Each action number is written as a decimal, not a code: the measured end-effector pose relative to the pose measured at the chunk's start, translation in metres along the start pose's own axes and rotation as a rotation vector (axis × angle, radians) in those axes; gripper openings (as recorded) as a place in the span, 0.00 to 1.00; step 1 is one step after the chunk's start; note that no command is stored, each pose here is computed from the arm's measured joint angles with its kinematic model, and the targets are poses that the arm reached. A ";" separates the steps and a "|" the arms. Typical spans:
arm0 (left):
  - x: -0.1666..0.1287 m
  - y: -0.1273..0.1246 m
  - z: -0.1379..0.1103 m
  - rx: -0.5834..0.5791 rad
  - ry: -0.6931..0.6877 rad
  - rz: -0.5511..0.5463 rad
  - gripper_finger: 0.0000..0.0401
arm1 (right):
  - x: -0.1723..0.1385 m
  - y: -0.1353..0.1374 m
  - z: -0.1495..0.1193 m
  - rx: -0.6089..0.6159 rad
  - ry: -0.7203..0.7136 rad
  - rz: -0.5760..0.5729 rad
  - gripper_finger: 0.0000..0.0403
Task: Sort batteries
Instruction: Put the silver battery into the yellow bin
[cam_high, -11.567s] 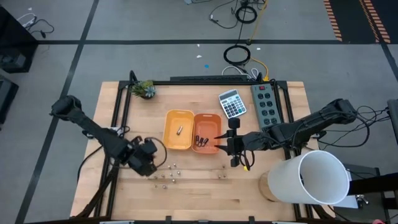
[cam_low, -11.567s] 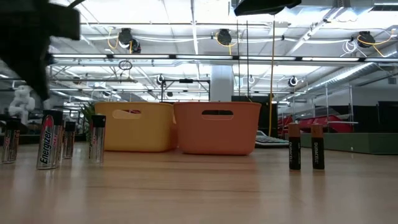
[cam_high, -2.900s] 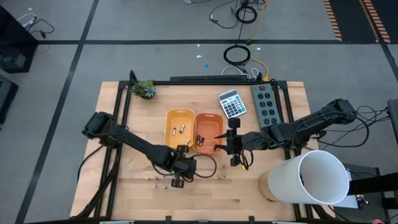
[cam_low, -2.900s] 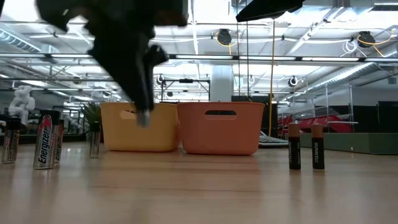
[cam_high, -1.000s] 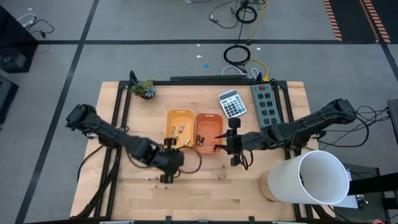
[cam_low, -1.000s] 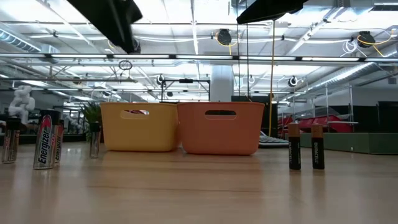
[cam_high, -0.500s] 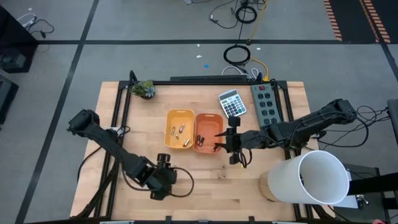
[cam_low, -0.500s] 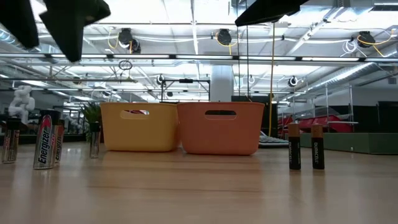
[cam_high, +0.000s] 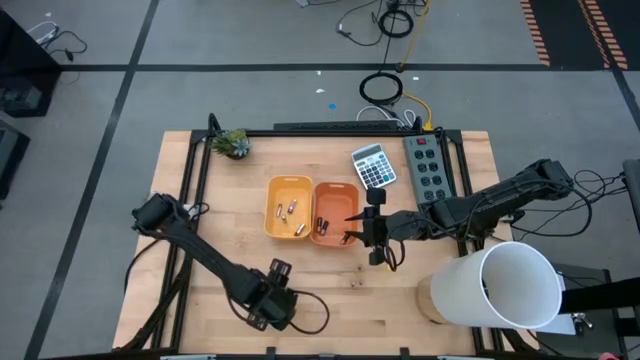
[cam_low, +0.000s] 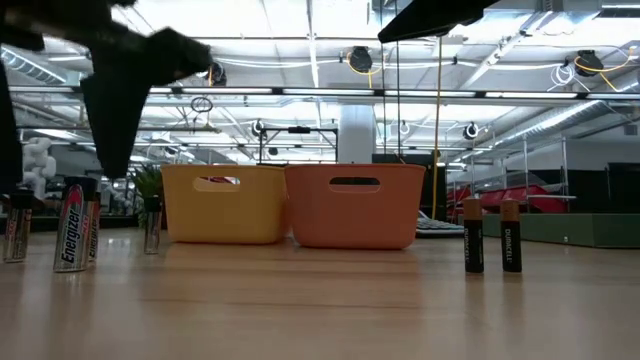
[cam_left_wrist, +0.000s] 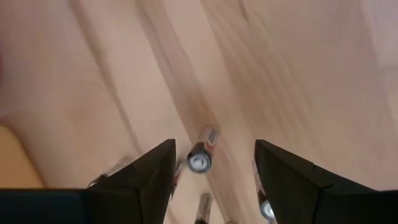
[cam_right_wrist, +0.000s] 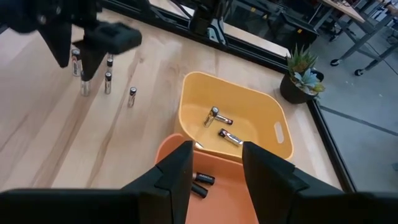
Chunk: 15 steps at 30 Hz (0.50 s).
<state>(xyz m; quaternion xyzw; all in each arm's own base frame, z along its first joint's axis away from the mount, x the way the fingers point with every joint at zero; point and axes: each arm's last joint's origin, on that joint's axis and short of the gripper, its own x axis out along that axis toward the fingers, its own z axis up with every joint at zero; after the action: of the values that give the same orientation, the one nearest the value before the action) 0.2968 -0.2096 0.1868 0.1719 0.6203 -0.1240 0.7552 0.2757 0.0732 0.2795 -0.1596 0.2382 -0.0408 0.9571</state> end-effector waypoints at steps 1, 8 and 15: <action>0.004 0.001 0.001 0.016 0.011 0.001 0.57 | 0.000 0.000 0.000 0.000 0.000 0.001 0.32; 0.018 0.009 0.003 0.059 0.060 -0.009 0.57 | 0.000 0.000 0.000 0.000 -0.001 0.000 0.32; 0.027 0.018 0.004 0.046 0.088 -0.053 0.55 | 0.000 0.000 0.000 -0.001 -0.001 0.000 0.32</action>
<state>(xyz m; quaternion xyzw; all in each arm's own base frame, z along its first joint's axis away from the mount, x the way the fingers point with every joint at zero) 0.3131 -0.1948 0.1634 0.1781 0.6541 -0.1508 0.7195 0.2757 0.0733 0.2797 -0.1603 0.2376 -0.0405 0.9572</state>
